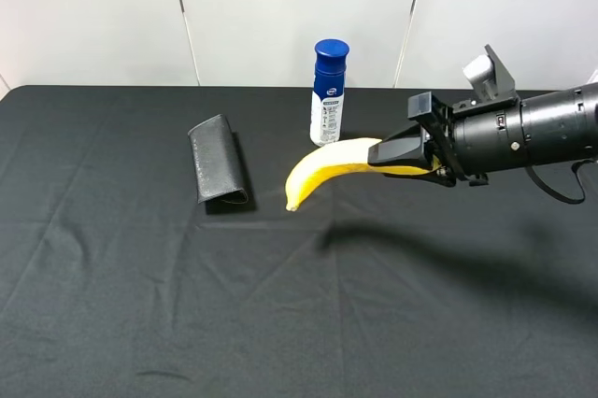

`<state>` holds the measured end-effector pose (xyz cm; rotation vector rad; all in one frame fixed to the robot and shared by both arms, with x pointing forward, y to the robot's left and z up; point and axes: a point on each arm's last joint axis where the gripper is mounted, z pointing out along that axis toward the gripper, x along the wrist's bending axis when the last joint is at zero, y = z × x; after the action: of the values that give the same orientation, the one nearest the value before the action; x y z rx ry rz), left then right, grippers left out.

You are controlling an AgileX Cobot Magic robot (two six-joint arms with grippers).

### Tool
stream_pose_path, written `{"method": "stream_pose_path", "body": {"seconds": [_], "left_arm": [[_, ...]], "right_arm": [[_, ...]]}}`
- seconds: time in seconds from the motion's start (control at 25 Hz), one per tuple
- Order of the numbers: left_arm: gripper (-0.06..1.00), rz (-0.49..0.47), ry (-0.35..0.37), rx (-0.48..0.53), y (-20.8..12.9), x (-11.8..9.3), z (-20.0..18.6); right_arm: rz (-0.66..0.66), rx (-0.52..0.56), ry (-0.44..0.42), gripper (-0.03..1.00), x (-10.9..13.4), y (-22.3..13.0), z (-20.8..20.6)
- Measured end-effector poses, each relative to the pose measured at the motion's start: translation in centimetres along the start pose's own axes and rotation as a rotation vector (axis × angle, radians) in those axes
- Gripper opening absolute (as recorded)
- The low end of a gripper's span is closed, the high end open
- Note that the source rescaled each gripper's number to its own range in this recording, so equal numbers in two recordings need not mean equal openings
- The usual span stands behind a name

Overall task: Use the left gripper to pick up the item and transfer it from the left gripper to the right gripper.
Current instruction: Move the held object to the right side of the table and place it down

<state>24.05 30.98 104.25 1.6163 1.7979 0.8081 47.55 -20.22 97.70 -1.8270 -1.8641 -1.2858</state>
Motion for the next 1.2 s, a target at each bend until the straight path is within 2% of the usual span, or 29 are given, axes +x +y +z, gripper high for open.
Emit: {"method": "stream_pose_path", "body": {"seconds": [0.16,0.32,0.52,0.88,1.08,1.2], "left_arm": [[1.00,-0.064,0.077,-0.003,-0.1,0.0,-0.1],[1.00,-0.066,0.078,-0.016,-0.2,0.0,-0.2],[1.00,-0.070,0.073,-0.097,-1.0,0.1,-1.1],[1.00,-0.074,0.079,-0.096,-1.0,0.1,-1.1],[1.00,-0.074,0.079,-0.096,-1.0,0.1,-1.1],[1.00,-0.074,0.079,-0.096,-1.0,0.1,-1.1]], "right_arm": [[0.027,0.018,-0.038,0.03,-0.3,-0.2,0.0],[0.066,0.042,-0.065,0.03,-0.9,-0.3,-0.4],[0.152,0.032,-0.072,0.03,-3.0,0.4,-2.2],[0.256,0.008,-0.068,0.03,-6.2,0.9,-5.9],[0.181,0.068,-0.109,0.03,-6.0,2.6,-7.5],[0.145,0.105,-0.183,0.03,-5.7,4.3,-8.7]]}}
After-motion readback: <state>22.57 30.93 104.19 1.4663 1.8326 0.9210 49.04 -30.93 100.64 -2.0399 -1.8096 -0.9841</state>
